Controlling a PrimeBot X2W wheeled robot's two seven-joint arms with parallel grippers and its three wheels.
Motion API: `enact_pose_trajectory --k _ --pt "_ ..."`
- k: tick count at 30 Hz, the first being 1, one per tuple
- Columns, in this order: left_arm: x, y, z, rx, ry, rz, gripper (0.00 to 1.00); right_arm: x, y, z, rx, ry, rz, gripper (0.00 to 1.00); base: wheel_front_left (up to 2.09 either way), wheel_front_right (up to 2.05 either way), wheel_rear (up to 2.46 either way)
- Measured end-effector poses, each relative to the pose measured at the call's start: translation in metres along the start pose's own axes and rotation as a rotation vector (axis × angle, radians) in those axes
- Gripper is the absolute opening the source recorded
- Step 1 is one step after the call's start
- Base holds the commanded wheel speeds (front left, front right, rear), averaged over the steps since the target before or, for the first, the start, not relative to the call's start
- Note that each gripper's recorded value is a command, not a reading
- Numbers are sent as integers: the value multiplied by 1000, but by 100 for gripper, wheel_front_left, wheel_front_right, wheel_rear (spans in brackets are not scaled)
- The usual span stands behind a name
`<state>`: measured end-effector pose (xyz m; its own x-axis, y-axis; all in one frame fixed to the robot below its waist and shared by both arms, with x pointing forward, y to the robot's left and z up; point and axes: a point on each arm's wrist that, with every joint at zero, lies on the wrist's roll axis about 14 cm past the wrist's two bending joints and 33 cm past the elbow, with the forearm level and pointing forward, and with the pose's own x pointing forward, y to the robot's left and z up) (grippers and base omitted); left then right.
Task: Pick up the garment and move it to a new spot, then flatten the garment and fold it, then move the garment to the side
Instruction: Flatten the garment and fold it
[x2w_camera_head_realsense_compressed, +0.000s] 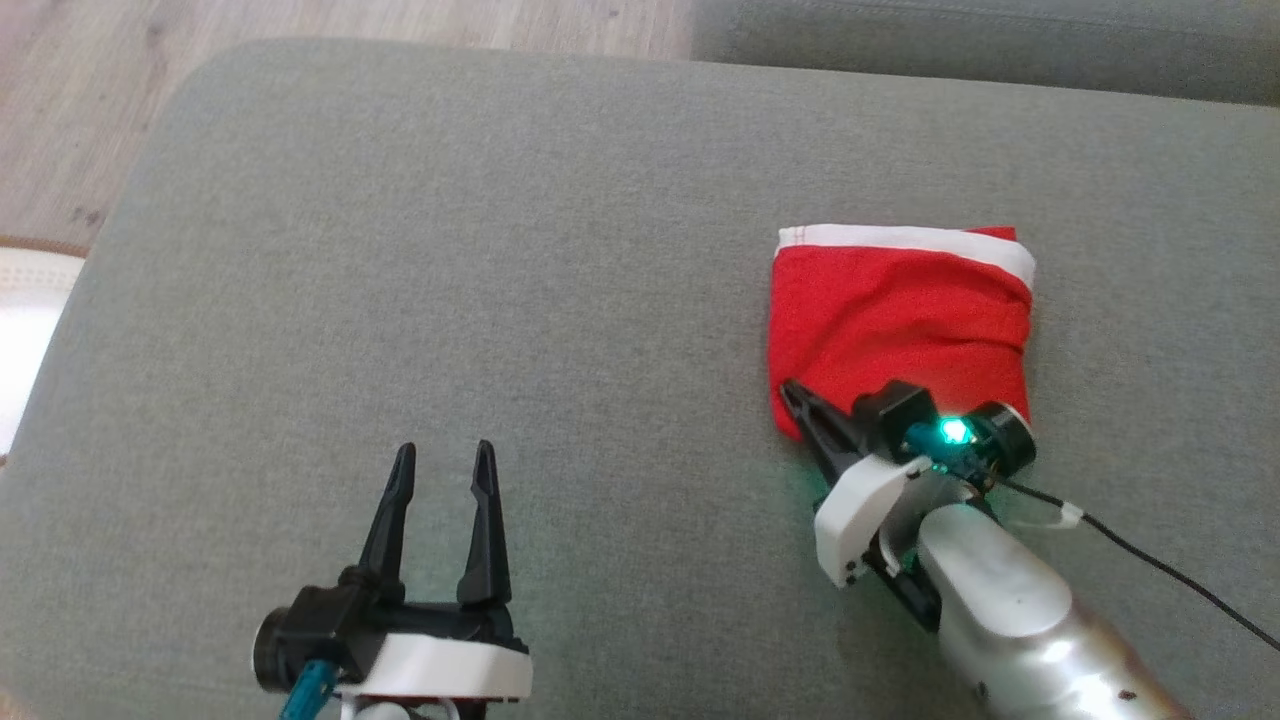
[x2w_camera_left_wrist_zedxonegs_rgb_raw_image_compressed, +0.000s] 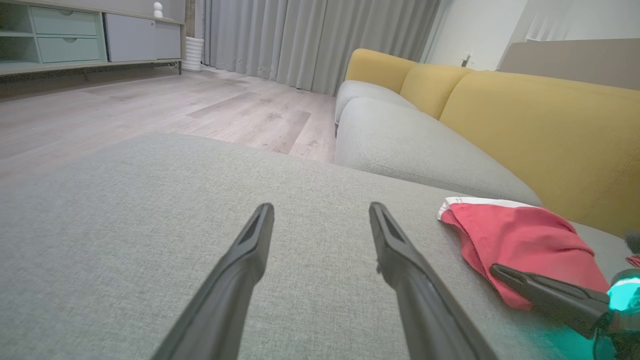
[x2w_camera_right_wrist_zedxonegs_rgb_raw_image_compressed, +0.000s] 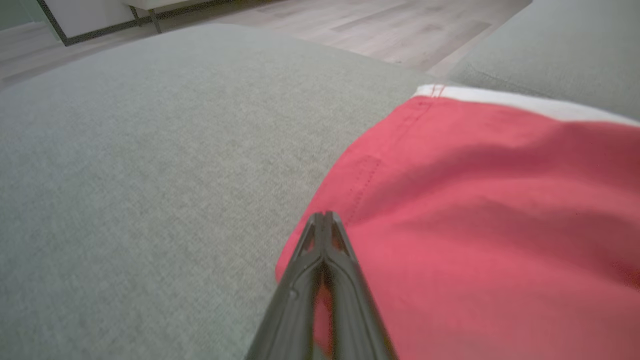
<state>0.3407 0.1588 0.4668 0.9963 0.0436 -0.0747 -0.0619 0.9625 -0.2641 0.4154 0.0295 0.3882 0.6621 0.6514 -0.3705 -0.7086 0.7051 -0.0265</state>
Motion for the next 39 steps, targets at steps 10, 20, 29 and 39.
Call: enact_pose_trajectory --k 10,20,29,39 --pt "-7 -5 4 -6 -16 -20 100 -26 9 -8 55 -14 -23 0 0 0 0" --pt "-31 0 -1 33 -13 -47 100 -99 -67 29 107 -238 -305 100 0 0 0" --pt "-36 6 -9 57 8 -73 100 -174 -88 13 171 -311 -517 100 0 0 0" --pt "-34 12 -17 83 38 -89 100 -200 -79 -19 272 -280 -621 100 0 0 0"
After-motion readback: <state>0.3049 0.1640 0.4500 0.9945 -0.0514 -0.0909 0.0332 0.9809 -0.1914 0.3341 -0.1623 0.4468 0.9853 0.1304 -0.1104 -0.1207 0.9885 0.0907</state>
